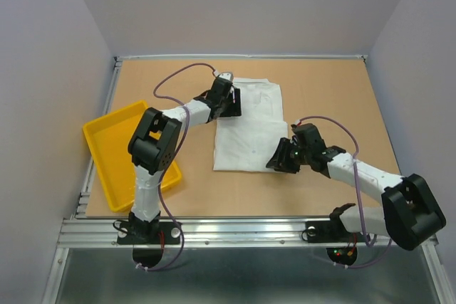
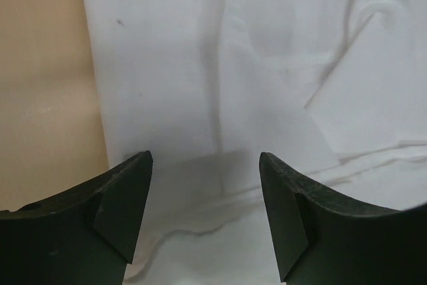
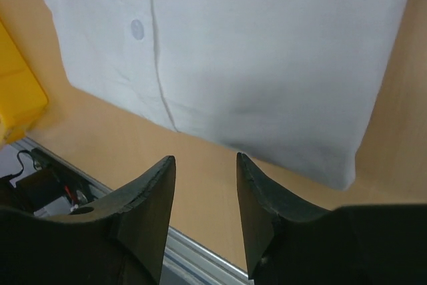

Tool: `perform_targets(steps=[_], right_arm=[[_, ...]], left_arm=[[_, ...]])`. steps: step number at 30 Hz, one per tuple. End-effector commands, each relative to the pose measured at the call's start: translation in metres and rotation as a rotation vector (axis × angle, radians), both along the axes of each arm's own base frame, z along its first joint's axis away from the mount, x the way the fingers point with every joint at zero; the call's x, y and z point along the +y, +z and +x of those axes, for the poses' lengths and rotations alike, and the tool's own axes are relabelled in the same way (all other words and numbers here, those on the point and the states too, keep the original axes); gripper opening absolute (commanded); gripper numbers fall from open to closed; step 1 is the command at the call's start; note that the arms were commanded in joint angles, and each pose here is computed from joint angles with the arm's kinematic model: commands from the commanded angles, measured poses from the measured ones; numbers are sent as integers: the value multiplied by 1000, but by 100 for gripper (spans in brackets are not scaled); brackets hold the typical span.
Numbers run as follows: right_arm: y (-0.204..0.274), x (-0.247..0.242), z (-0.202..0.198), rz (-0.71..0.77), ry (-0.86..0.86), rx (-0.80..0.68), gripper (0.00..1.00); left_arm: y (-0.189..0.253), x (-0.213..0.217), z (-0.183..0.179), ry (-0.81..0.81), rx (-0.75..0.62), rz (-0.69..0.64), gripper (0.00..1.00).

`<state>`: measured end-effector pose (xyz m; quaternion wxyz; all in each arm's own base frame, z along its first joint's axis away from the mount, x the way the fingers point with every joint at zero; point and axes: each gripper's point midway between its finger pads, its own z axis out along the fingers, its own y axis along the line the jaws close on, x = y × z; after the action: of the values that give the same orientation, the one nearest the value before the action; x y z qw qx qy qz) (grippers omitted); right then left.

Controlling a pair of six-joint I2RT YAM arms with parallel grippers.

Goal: Fold and stack the long sleeve shirts
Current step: Fold the shirt

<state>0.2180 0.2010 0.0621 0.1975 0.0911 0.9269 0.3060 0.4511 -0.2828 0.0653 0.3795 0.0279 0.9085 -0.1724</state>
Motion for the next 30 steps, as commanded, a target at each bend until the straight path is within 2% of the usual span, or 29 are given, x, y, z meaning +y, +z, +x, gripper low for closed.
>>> perform_targets(steps=[1, 7, 10, 14, 15, 18, 20, 21, 23, 26, 30], right_arm=[[11, 13, 33, 41, -64, -75, 46], [-25, -17, 56, -129, -156, -75, 44], [-37, -45, 73, -193, -194, -72, 44], [-41, -84, 102, -262, -251, -89, 44], [-31, -88, 117, -264, -263, -117, 44], [-18, -108, 155, -290, -302, -160, 45], [-18, -110, 174, -311, -290, -171, 45], [-2, -107, 193, -303, -289, -212, 45], [8, -104, 214, -303, -277, -242, 45], [21, -101, 226, -304, -263, -275, 47], [46, -102, 219, -291, -263, -322, 54]], left_arm=[[-3, 6, 5, -12, 19, 17, 76], [-20, 34, -13, 124, 114, -49, 68], [-35, 45, -43, 168, 186, -77, 68], [-30, 42, -76, 185, 238, -200, 66], [-41, 43, -95, 178, 272, -222, 66], [-29, 33, -130, 164, 282, -308, 65], [-33, 31, -153, 164, 297, -317, 65], [-32, 29, -161, 164, 300, -321, 65], [-14, 11, -184, 113, 279, -371, 66], [-4, -8, -208, 48, 277, -378, 68], [22, 3, -202, 94, 150, -308, 72]])
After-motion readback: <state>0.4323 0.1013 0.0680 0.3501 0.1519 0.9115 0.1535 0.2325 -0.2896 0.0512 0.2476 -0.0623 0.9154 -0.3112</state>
